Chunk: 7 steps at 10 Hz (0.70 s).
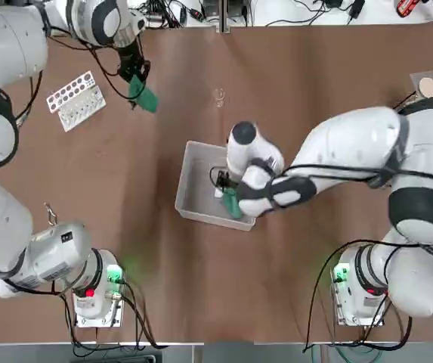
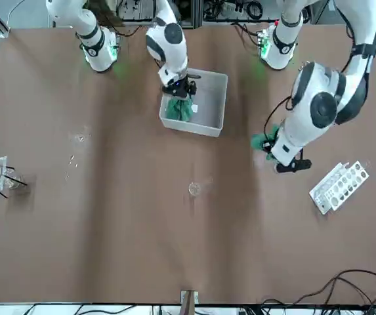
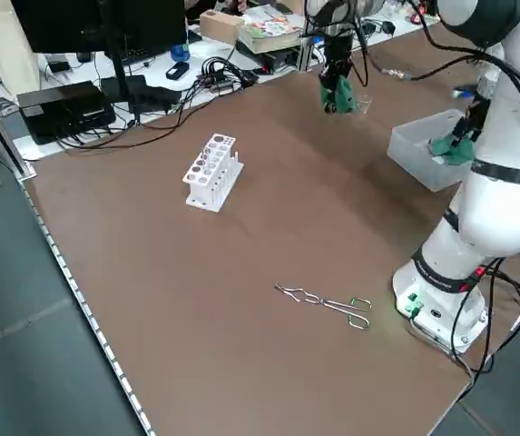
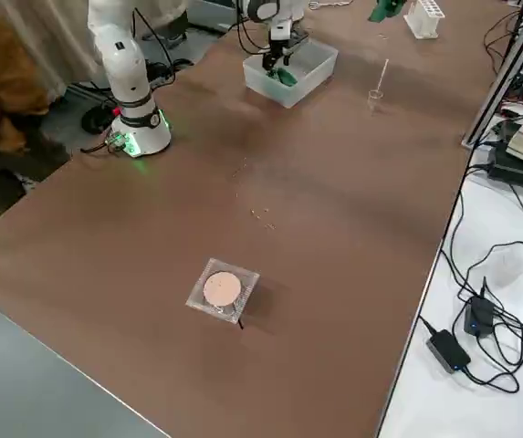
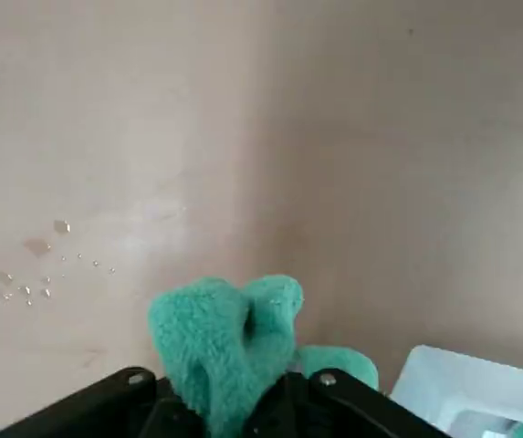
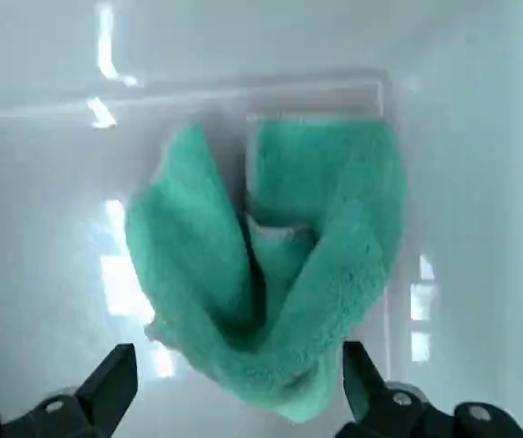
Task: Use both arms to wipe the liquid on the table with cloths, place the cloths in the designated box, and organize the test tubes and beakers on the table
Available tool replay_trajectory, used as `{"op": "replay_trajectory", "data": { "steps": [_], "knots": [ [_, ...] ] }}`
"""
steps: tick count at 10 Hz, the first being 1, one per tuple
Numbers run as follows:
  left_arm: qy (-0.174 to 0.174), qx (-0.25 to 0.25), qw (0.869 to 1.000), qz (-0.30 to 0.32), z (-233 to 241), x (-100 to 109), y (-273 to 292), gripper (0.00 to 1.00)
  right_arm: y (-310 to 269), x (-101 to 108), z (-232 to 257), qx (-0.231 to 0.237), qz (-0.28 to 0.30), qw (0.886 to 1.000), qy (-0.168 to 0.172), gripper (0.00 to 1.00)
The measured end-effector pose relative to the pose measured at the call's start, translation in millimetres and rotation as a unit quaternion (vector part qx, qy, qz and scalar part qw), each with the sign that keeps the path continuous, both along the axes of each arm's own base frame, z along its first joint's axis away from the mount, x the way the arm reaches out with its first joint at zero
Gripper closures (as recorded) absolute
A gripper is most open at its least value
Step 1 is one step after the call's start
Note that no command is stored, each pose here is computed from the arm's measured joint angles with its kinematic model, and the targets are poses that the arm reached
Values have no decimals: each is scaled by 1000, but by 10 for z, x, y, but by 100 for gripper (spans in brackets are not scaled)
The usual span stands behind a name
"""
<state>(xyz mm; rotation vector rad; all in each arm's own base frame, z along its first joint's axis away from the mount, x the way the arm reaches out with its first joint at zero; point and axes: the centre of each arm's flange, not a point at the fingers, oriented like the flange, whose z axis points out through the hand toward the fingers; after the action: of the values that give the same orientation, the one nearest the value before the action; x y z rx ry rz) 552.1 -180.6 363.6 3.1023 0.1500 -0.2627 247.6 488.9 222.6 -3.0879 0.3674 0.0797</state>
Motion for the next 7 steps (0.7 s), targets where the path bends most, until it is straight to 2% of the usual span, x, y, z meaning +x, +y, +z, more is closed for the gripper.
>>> {"op": "replay_trajectory", "data": {
  "steps": [2, 3, 4, 7],
  "knots": [
    [12, -18, 1000, -2, -485, -97, -44, 89, 28, -48, -105, 3, 4, 1000, -4, 3],
    [15, -29, 999, -5, -783, -218, -85, 89, 59, -86, -180, 10, 8, 1000, -8, 5],
    [15, -38, 999, -6, -1067, -381, -103, 89, 61, -89, -247, 11, 7, 1000, -10, 13],
    [18, -50, 999, 6, -1698, -854, 35, 89, 38, 9, -247, 12, -2, 1000, -14, 61]
  ]
}}
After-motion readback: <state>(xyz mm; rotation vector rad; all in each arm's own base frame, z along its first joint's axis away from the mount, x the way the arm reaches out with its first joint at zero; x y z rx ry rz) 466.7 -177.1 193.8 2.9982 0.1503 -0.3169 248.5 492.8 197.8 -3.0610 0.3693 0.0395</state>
